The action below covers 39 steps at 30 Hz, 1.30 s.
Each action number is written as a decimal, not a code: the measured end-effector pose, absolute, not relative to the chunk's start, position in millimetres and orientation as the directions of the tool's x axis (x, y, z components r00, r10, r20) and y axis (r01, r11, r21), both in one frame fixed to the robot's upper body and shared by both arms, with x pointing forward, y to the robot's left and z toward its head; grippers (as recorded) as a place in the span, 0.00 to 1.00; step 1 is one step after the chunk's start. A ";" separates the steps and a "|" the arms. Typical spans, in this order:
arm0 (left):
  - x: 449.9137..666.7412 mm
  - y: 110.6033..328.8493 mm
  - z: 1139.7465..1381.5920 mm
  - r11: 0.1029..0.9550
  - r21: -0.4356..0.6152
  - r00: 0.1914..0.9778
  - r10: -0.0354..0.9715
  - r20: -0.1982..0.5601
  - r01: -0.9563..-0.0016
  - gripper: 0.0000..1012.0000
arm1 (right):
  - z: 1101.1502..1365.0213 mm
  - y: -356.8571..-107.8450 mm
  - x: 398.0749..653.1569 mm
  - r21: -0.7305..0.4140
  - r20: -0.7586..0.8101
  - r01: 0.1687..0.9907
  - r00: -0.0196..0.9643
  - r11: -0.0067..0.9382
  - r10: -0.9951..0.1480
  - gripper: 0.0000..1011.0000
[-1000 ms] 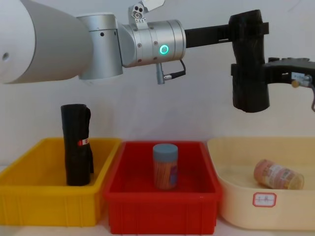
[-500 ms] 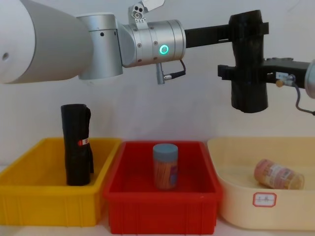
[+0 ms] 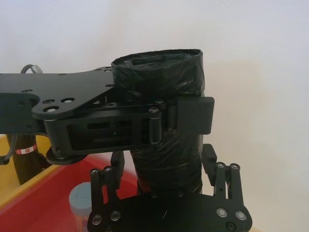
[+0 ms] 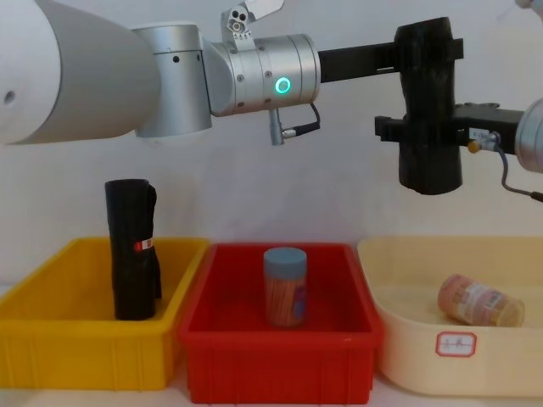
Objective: Pick up the garbage bag with the one hand and transfer it to the other hand.
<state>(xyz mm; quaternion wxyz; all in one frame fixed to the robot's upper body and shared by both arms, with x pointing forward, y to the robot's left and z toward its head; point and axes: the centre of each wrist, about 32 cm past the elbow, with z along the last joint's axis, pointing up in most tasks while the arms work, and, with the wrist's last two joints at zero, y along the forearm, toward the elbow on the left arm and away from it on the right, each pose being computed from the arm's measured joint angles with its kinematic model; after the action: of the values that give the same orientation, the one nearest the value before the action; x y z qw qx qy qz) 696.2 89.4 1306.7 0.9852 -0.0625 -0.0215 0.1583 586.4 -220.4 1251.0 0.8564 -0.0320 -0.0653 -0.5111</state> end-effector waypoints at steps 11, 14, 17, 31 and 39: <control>696.2 89.4 1306.7 0.942 -0.130 0.949 0.315 0.022 -0.310 0.36 | 1249.8 -221.1 590.5 0.004 0.147 0.880 0.469 0.475 -0.871 0.70; 696.2 89.4 1306.7 0.942 -0.130 0.949 0.315 0.022 -0.310 0.36 | 1249.8 -221.3 591.2 0.003 0.147 0.880 0.469 0.474 -0.871 0.61; 696.2 89.4 1306.7 0.942 -0.130 0.949 0.315 0.022 -0.310 0.36 | 1249.9 -221.3 591.7 0.002 0.147 0.880 0.469 0.475 -0.871 0.54; 696.2 89.4 1306.7 0.942 -0.130 0.949 0.315 0.022 -0.309 0.36 | 1249.8 -221.3 593.0 0.001 0.148 0.880 0.470 0.475 -0.870 0.54; 696.2 89.4 1306.7 0.942 -0.130 0.949 0.314 0.023 -0.309 0.53 | 1249.5 -221.3 593.2 0.000 0.147 0.880 0.470 0.475 -0.870 0.54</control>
<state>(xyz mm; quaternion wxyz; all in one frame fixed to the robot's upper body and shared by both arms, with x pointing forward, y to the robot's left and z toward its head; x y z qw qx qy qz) 696.2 89.4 1306.7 0.9852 -0.0625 -0.0215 0.1579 593.2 -221.3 1249.5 0.8564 -0.0379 -0.0634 -0.5109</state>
